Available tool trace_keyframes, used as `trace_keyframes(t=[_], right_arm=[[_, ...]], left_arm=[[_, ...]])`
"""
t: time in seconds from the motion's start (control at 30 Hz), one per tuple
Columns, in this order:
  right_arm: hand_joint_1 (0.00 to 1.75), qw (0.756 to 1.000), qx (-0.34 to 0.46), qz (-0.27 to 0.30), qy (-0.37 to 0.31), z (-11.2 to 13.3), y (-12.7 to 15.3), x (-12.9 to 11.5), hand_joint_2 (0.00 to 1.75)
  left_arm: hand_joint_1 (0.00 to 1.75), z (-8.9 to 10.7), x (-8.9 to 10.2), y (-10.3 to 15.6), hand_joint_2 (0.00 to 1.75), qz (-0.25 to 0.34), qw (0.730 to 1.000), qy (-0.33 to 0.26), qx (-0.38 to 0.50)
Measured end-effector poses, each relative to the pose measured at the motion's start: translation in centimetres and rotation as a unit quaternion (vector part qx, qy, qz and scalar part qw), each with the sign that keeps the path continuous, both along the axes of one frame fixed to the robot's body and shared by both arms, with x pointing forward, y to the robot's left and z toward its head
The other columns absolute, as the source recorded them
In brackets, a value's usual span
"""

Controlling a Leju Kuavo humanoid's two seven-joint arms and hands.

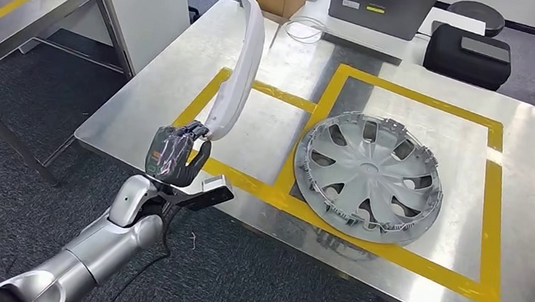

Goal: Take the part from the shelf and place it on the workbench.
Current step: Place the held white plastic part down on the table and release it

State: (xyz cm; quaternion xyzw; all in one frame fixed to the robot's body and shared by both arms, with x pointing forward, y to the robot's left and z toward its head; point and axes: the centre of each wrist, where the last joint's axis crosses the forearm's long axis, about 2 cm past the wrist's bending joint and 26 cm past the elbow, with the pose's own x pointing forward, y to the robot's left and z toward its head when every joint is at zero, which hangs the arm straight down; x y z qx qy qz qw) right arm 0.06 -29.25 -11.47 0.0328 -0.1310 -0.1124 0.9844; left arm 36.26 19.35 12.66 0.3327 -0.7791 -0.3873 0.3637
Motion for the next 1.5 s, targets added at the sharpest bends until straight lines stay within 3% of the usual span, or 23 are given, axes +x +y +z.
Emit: trace_keyframes(t=[0.33, 0.53, 0.87, 1.07, 1.23, 1.5], right_arm=[[0.00, 1.000, 0.002, -0.004, -0.005, 0.0, -0.2, 0.1, 0.00], [0.00, 1.000, -0.003, 0.001, -0.015, 0.0, -0.5, 0.2, 0.00], [0.00, 1.000, 0.002, 0.009, -0.019, 0.0, -1.3, 0.3, 0.00], [0.00, 1.000, -0.003, -0.001, -0.012, 0.1, -1.7, 0.2, 0.00], [0.00, 1.000, -0.001, -0.003, -0.009, 0.1, -1.8, 0.0, 0.00], [0.00, 1.000, -0.003, 0.003, -0.002, 0.1, -2.5, -0.1, 0.00]], left_arm=[[1.75, -0.3, 1.1, 0.2, 1.75, 0.008, 0.999, 0.013, 0.030], [1.75, -1.1, 1.7, 0.7, 1.75, 0.018, 0.992, 0.016, 0.124], [1.75, -1.7, 3.2, 1.8, 1.75, 0.030, 0.962, 0.039, 0.267], [1.75, -2.1, 3.7, 1.8, 1.75, 0.040, 0.931, 0.095, 0.349], [1.75, -1.2, 4.6, 1.9, 1.75, 0.068, 0.913, 0.108, 0.387], [1.75, -1.5, 4.7, 3.2, 1.75, 0.104, 0.901, 0.115, 0.406]])
